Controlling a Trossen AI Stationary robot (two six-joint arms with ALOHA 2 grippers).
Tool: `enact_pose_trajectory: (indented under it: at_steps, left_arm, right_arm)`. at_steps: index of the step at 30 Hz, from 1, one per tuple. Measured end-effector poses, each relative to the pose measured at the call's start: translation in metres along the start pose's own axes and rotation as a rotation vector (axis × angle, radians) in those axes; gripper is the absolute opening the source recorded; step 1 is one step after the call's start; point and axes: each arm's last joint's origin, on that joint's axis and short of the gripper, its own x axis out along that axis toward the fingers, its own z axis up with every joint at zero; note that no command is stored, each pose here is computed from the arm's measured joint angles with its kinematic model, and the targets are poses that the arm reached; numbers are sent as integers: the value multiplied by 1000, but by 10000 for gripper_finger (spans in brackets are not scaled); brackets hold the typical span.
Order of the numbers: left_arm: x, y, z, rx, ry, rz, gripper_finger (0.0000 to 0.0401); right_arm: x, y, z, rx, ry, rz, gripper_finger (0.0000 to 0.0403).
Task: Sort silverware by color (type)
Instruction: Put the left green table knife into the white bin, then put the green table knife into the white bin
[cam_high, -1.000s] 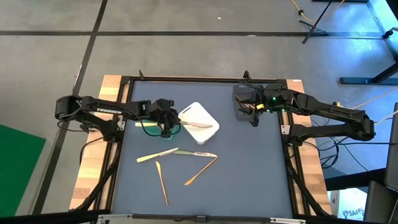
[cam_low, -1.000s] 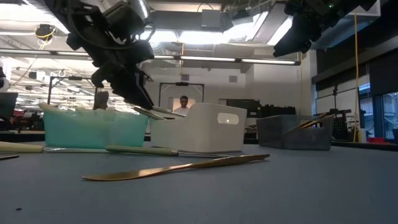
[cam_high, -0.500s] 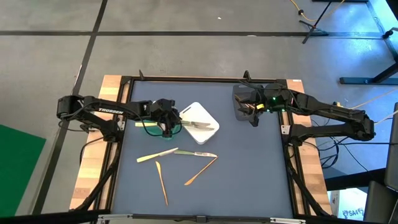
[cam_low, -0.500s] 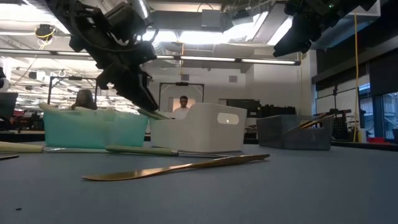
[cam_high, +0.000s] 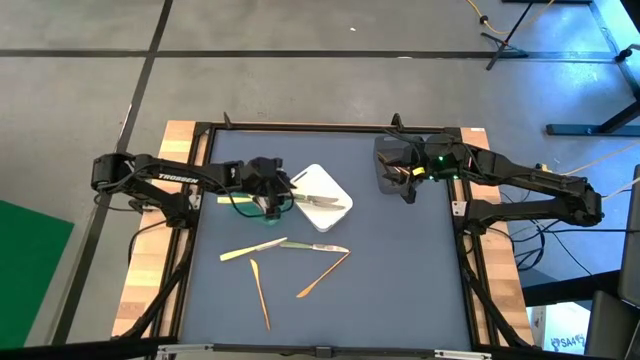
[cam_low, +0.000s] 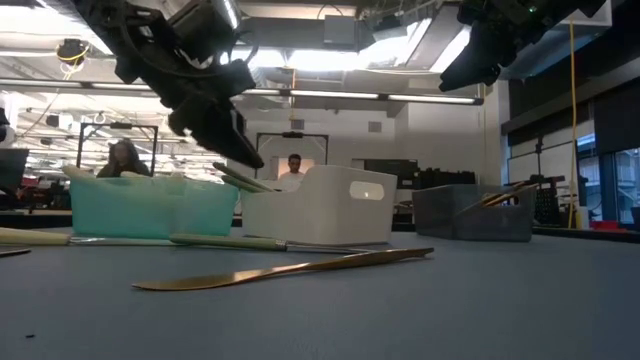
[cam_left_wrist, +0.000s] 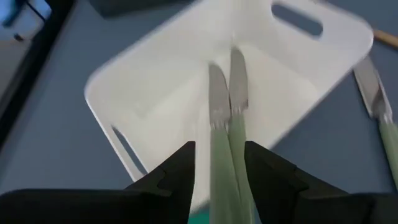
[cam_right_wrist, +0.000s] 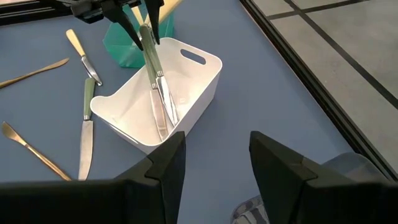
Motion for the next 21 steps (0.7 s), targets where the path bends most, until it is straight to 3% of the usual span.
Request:
enact_pose_trajectory:
  at_steps: [11, 15, 21]
  left_arm:
    - [-9, 5, 22, -77, -201, 41, 132]
    - [-24, 3, 39, -114, -283, 24, 131]
    - [-54, -14, 69, -66, -417, -21, 131]
  right_arm:
    - [0, 0, 0, 0, 1, 0, 167]
    - [0, 0, 0, 0, 3, 1, 167]
    - [0, 0, -1, 0, 7, 1, 167]
